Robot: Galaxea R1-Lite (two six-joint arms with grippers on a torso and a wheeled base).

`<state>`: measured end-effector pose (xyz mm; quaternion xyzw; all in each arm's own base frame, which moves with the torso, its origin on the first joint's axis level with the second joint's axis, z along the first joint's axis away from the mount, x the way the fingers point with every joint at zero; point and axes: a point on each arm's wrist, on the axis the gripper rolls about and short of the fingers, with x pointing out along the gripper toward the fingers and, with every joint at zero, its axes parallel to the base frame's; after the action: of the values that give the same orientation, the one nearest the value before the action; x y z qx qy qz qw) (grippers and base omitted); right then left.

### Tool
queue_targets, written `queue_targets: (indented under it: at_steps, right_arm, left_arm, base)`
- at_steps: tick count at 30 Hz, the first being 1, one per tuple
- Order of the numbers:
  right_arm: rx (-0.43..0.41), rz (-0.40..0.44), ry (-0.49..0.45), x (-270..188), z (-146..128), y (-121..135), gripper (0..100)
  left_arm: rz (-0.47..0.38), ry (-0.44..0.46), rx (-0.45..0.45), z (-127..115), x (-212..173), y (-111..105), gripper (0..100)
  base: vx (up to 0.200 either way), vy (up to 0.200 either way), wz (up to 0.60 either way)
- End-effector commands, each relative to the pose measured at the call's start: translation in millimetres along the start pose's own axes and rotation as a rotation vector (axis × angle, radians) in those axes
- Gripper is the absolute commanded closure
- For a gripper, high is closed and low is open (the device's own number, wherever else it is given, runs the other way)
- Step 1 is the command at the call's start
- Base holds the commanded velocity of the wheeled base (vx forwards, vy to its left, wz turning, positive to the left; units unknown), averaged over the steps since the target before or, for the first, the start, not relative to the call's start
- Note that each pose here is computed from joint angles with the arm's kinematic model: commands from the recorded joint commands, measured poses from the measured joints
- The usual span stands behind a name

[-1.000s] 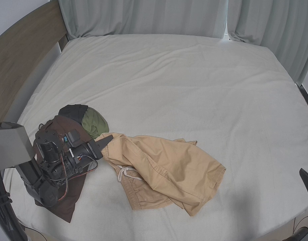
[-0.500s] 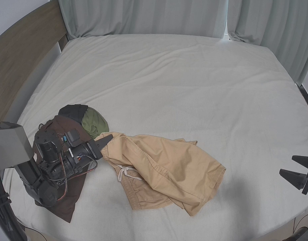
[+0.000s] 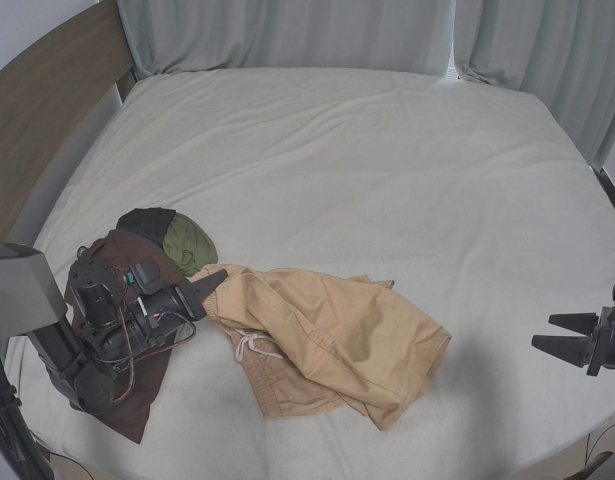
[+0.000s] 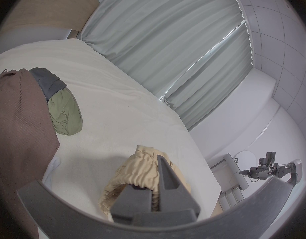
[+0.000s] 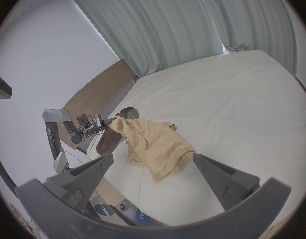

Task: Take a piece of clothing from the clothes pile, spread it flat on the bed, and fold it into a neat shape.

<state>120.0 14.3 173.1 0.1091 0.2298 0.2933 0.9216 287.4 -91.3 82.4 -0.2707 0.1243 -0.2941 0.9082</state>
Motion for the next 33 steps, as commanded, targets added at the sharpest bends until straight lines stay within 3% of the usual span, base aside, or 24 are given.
queue_targets:
  at_steps: [1,18,24,33]
  right_arm:
    - [0.021,0.037,0.053,15,-1,-6,0]
    - [0.03,0.098,0.121,60,-19,-23,0]
    - [0.09,0.171,0.191,81,-26,-15,0]
    - [0.135,0.167,0.196,118,-40,-36,0]
  left_arm:
    - [-0.003,0.0,0.0,0,0,-1,100]
    - [-0.017,0.002,0.003,-1,0,-5,100]
    - [-0.02,-0.001,0.005,0,0,-7,100]
    - [-0.014,-0.003,0.004,1,0,-5,100]
  base:
    - [0.0,0.0,0.0]
    - [0.0,0.0,0.0]
    - [0.0,0.0,0.0]
    - [0.0,0.0,0.0]
